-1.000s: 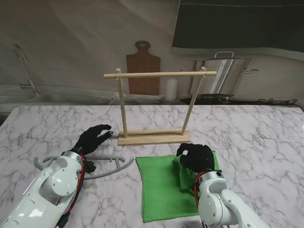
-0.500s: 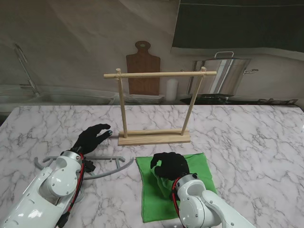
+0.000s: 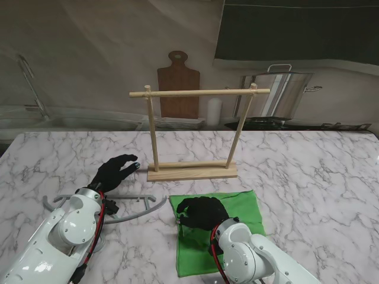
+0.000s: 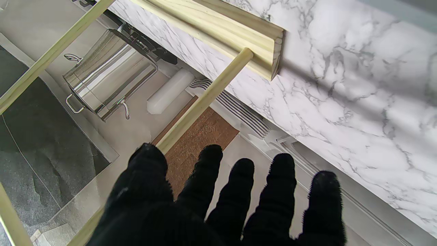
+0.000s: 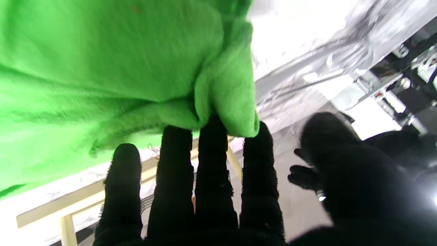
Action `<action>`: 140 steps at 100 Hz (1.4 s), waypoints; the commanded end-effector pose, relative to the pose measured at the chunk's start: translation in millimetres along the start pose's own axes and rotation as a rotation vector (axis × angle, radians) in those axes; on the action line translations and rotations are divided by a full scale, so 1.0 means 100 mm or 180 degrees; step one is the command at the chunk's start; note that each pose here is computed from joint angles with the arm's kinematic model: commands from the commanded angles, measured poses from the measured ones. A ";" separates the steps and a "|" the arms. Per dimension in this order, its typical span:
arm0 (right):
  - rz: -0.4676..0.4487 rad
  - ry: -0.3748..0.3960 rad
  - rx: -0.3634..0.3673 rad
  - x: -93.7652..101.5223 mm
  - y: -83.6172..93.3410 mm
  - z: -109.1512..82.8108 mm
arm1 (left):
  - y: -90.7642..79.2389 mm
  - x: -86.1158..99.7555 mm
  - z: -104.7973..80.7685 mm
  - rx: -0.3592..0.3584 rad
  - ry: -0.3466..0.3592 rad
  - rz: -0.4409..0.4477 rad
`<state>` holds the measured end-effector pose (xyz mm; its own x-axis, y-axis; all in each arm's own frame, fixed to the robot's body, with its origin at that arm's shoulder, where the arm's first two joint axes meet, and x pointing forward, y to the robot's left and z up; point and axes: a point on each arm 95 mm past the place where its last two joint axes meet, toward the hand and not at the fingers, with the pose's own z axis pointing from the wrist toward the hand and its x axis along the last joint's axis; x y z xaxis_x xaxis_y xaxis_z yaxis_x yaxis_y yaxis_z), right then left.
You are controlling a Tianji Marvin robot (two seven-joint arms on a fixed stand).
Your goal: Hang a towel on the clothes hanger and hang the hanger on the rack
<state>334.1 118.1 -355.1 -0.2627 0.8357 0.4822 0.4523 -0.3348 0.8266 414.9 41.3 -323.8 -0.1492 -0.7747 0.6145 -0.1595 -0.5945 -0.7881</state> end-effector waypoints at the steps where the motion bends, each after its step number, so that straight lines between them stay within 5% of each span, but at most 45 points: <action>1: -0.0091 -0.0054 0.0040 -0.10 -0.04 -0.04 | 0.03 0.00 -0.01 -0.0046 0.0006 0.0005; 43: -0.0232 0.0175 0.0381 -0.22 0.01 -0.20 | 0.04 0.00 0.01 -0.0070 0.0008 0.0027; 66: -0.0216 0.0258 0.0270 -0.27 0.08 -0.28 | 0.04 0.00 0.01 -0.0073 -0.0003 0.0033; 90: -0.0083 0.0261 -0.0129 -0.37 0.28 -0.40 | 0.04 0.00 0.01 -0.0073 -0.0005 0.0045; 104: -0.0507 0.0215 -0.0353 -0.60 0.48 -0.53 | 0.04 0.00 0.01 -0.0073 -0.0001 0.0053; 116: -0.0747 0.0091 -0.0167 -0.88 0.62 -0.71 | 0.04 0.00 0.00 -0.0072 -0.0005 0.0056; 140: -0.1218 -0.0214 -0.0184 -1.30 0.73 -0.95 | 0.05 0.01 0.01 -0.0095 -0.0012 0.0091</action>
<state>323.7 -42.9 -319.2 -0.3835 0.9181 0.0997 0.2259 -0.0114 0.9741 415.3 39.9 -324.9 -0.1526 -0.7899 0.5940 -0.1626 -0.5728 -0.8034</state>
